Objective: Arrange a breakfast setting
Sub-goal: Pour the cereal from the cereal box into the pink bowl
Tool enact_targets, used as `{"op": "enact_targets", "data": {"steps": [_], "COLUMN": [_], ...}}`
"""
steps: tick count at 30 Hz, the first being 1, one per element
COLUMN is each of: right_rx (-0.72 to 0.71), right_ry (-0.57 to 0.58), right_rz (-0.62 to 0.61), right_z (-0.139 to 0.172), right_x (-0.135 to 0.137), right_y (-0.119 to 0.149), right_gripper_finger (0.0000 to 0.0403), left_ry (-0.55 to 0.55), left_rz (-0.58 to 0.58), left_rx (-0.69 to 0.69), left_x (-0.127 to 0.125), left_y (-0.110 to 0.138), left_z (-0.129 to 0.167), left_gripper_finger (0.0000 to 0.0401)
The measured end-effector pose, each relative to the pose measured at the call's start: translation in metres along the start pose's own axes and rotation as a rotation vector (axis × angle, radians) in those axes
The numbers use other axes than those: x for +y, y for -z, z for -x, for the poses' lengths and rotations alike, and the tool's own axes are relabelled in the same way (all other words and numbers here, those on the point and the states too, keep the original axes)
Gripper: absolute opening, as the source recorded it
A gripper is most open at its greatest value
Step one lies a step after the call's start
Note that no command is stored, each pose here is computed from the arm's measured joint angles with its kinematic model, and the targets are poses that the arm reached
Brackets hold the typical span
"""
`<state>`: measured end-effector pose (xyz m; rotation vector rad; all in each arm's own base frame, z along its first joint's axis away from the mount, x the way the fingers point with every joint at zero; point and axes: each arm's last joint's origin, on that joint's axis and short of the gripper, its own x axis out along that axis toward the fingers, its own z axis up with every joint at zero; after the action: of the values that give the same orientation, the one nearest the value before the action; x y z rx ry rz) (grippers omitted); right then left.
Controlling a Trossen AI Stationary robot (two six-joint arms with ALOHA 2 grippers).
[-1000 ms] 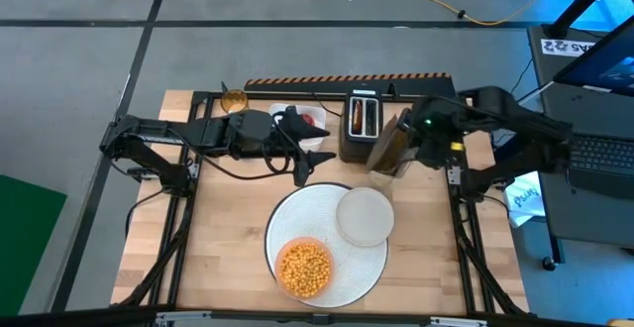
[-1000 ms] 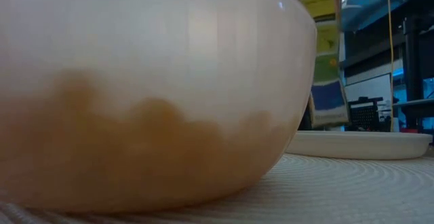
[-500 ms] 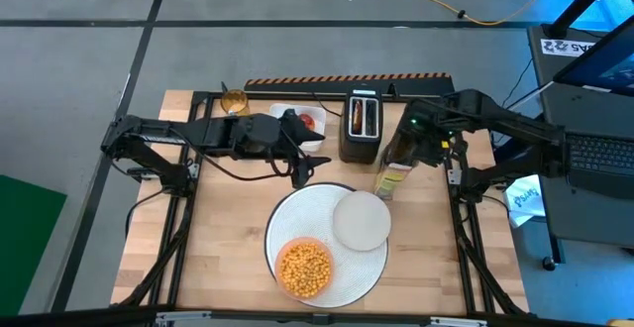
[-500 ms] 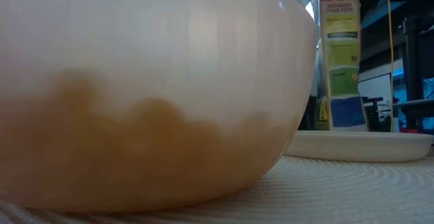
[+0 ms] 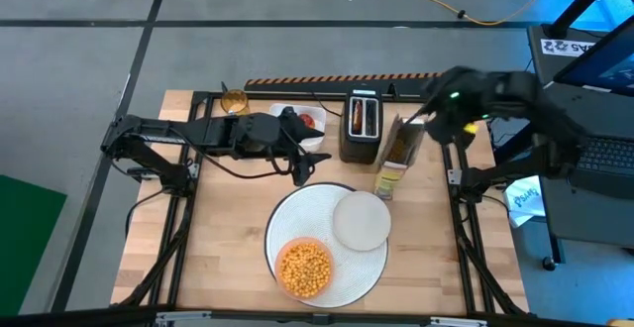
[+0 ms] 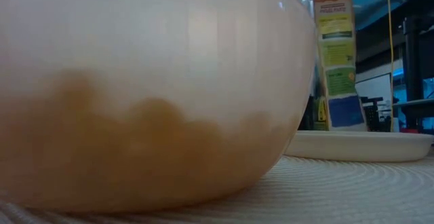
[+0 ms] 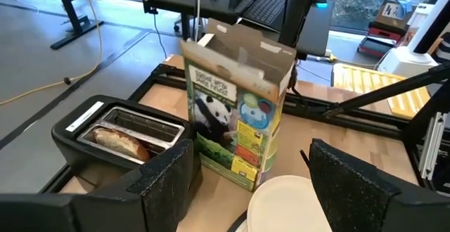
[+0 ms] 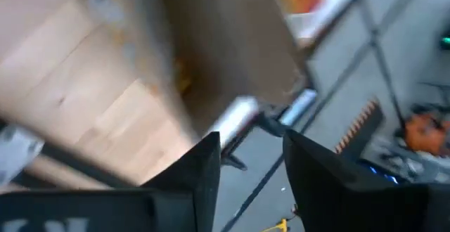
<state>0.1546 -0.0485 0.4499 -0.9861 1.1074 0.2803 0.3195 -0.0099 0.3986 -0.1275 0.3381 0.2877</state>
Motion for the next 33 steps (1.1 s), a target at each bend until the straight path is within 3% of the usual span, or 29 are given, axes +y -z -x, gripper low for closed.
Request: {"op": "enact_targets", "data": {"steps": [5,9,11,14,20,24,28,33], "right_rx": [-0.231,-0.483,-0.580,-0.651,-0.598,-0.709,-0.829,-0.903], "right_ry": [0.091,-0.003,-0.054,-0.041,0.033,0.152,0.189,0.300], "right_rz": [-0.278,-0.637,-0.689,-0.710,-0.940,-1.178,-1.424,-1.654], "right_z": [0.045,0.055,0.053,0.045,0.017,-0.013,-0.056,-0.105], "right_x": [-0.004,-0.007,-0.008,-0.004,0.053,0.102,0.143,0.186], "right_y": [0.000,-0.010,-0.024,-0.058,-0.107,-0.138,-0.161,-0.168], "right_gripper_finger": [0.0152,0.0135,0.0119,0.0084,0.0008,0.0012,0.0007,0.0004], "left_ry": [-0.007,-0.020,-0.030,-0.044,-0.061,-0.060,-0.060,-0.059], "left_rz": [-0.001,-0.005,-0.001,-0.003,0.001,0.000,-0.032,-0.052], "left_rx": [0.009,0.030,0.024,0.045,0.043,0.044,0.045,0.046], "left_x": [0.001,0.003,0.005,0.007,0.011,0.010,0.010,0.010], "left_y": [0.001,0.004,0.005,0.009,0.008,0.009,0.009,0.009], "left_z": [-0.002,-0.009,-0.015,-0.023,-0.025,-0.025,-0.025,-0.025], "left_gripper_finger": [0.0268,0.0268,0.0268,0.0268,0.0268,0.0268,0.0268,0.0268]}}
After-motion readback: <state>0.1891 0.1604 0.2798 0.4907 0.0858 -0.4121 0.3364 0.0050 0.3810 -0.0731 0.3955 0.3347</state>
